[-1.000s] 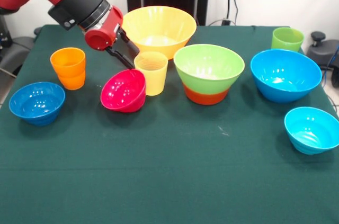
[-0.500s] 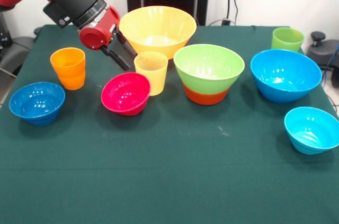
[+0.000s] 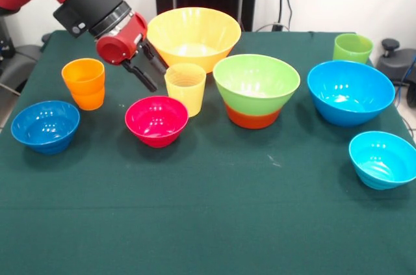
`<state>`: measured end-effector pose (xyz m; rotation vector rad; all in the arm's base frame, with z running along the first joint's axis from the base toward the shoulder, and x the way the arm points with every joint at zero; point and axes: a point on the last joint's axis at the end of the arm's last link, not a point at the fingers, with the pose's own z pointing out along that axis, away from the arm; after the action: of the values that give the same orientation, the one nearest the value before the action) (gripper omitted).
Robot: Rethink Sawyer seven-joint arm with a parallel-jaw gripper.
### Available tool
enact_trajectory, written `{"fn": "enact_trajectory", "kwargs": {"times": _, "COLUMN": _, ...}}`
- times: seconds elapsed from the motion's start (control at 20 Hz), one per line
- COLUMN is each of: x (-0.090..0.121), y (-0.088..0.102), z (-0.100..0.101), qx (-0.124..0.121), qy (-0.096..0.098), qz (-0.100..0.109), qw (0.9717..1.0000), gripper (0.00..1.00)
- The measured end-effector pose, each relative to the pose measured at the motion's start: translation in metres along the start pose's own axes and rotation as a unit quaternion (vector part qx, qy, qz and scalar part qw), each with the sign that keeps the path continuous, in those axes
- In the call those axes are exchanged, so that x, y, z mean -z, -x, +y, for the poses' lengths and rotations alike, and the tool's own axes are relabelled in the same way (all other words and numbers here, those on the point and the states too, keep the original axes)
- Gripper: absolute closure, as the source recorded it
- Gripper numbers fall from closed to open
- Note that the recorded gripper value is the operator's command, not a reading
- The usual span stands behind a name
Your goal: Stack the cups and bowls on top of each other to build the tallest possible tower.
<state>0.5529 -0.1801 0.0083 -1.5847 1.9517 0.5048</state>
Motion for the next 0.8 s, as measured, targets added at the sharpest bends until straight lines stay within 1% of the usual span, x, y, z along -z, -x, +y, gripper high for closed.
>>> {"fn": "enact_trajectory", "kwargs": {"times": 0.3, "x": -0.014, "y": -0.001, "z": 0.007, "qx": 0.001, "qy": -0.007, "qz": -0.014, "qw": 0.9999, "gripper": 0.00}}
{"fn": "enact_trajectory", "kwargs": {"times": 0.55, "x": -0.026, "y": -0.003, "z": 0.012, "qx": 0.010, "qy": -0.019, "qz": -0.025, "qw": 0.9995, "gripper": 0.00}}
{"fn": "enact_trajectory", "kwargs": {"times": 0.8, "x": -0.037, "y": -0.003, "z": 0.017, "qx": 0.009, "qy": -0.028, "qz": -0.036, "qw": 0.9989, "gripper": 0.00}}
